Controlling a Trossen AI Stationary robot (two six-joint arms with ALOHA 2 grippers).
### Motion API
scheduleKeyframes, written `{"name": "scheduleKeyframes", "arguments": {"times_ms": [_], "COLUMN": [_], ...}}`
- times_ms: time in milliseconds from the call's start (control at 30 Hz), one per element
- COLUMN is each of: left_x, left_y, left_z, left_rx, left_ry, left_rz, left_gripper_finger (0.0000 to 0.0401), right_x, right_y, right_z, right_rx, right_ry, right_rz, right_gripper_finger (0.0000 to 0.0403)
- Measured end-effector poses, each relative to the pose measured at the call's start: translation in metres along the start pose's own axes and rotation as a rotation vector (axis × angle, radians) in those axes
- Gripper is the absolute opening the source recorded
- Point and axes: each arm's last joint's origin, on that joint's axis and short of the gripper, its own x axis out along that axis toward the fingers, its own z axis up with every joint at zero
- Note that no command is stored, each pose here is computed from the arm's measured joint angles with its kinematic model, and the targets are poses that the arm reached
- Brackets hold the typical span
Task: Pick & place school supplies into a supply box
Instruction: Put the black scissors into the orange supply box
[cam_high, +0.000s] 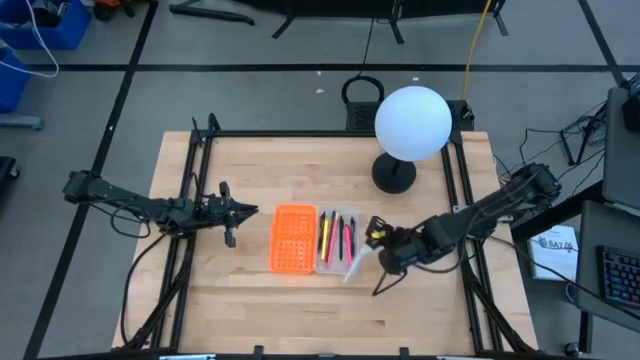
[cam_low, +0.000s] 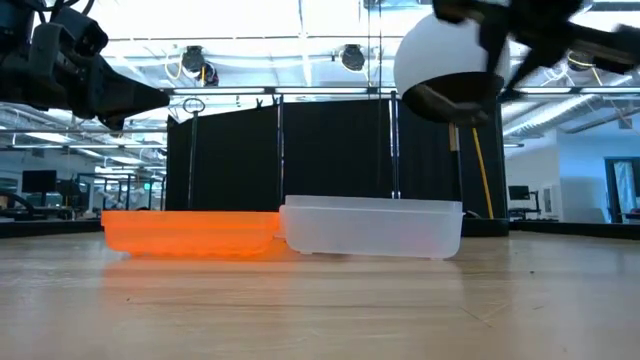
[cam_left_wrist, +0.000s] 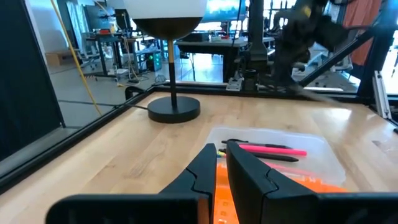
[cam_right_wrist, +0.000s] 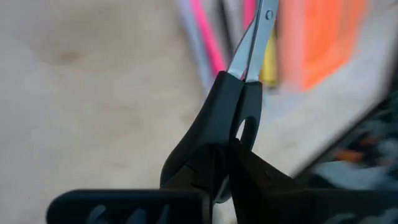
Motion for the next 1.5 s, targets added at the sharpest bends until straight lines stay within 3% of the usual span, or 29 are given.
{"name": "scheduleKeyframes", "arguments": {"times_ms": [200,367,500,633,1000,1500], "left_x": [0.0,0.0,0.0,0.0,0.0,0.0], "left_y": [0.0,0.0,0.0,0.0,0.001,0.001], "left_z": [0.0,0.0,0.0,-0.001,-0.007,-0.008], "left_rx": [0.091,0.233,0.309,0.321,0.304,0.233], "left_ry": [0.004,0.003,0.004,0.006,0.066,0.078], "left_rz": [0.001,0.001,0.004,0.005,0.002,0.002], "left_gripper_finger": [0.0047,0.0047,0.0047,0.0047,0.0047,0.0047], "right_x": [-0.001,0.018,0.04,0.063,0.123,0.143], "right_y": [-0.034,-0.054,-0.067,-0.075,-0.077,-0.077], "right_z": [-0.008,-0.022,-0.026,-0.026,-0.029,-0.044], "right_rx": [-0.197,-0.333,-0.4,-0.404,-0.447,-0.385], "right_ry": [-0.02,0.023,-0.038,-0.116,-0.132,-0.158], "right_rz": [-0.123,-0.138,-0.112,-0.083,0.041,0.113], "right_gripper_finger": [0.0017,0.0017,0.0017,0.0017,0.0014,0.0023]}}
